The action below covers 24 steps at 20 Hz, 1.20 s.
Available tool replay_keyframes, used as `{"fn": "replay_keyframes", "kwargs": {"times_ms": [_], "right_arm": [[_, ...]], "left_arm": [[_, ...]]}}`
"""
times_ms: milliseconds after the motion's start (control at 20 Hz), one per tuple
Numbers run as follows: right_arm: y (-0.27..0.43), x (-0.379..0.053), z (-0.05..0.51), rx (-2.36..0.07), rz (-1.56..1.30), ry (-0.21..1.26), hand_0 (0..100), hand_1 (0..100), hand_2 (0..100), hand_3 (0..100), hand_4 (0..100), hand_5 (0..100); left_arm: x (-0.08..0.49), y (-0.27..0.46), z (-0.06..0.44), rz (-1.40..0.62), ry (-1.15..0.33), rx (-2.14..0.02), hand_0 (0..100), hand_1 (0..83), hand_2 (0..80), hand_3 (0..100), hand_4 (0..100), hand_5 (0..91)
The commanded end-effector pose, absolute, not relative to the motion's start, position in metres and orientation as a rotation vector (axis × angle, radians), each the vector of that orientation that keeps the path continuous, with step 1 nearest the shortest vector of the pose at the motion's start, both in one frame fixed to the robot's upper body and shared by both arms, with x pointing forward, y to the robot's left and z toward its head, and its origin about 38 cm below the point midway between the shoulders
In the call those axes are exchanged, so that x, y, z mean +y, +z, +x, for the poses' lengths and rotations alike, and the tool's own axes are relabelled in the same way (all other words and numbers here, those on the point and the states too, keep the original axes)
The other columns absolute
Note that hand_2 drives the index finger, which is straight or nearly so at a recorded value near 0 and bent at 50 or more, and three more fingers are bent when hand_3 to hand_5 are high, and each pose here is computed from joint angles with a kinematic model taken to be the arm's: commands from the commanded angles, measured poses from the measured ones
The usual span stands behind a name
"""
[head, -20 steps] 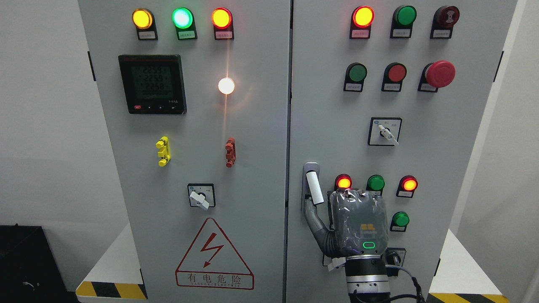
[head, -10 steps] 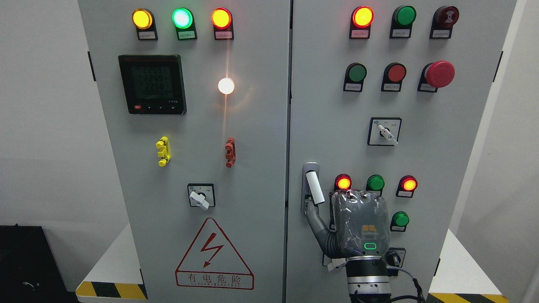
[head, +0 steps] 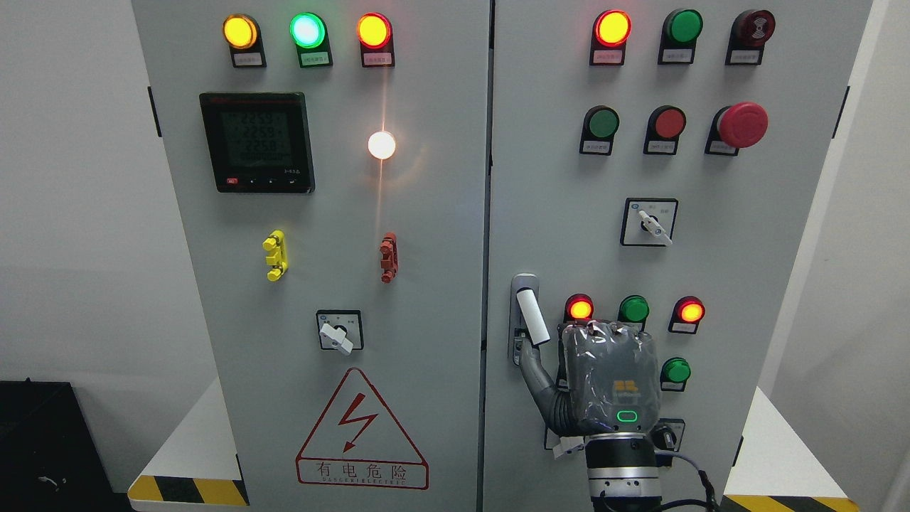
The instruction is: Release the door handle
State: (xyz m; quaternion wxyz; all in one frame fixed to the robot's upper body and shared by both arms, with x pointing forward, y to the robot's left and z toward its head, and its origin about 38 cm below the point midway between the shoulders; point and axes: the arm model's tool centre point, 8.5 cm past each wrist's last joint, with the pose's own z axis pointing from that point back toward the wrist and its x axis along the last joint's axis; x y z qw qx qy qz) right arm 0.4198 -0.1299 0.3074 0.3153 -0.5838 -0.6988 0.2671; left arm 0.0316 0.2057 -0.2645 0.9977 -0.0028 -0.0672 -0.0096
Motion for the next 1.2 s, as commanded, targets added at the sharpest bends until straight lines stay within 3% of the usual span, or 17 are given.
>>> {"fn": "replay_keyframes", "kwargs": {"times_ms": [0,1152], "right_arm": [[0.3107,-0.1344,0.4189,-1.84,-1.548,0.684,59,33,100,100,100,100],[0.3132,-0.1397,0.4171,-1.824,-1.563,0.652,59,33,100,100,100,100]], "left_arm": [[0.2058,-0.2649,0.0208,-0.005,-0.018,-0.118,12,55.6,0.0,0,0,0.0],[0.2058,-0.2649,0.0208,-0.005,-0.018,-0.118,12,55.6,0.0,0,0,0.0]]}}
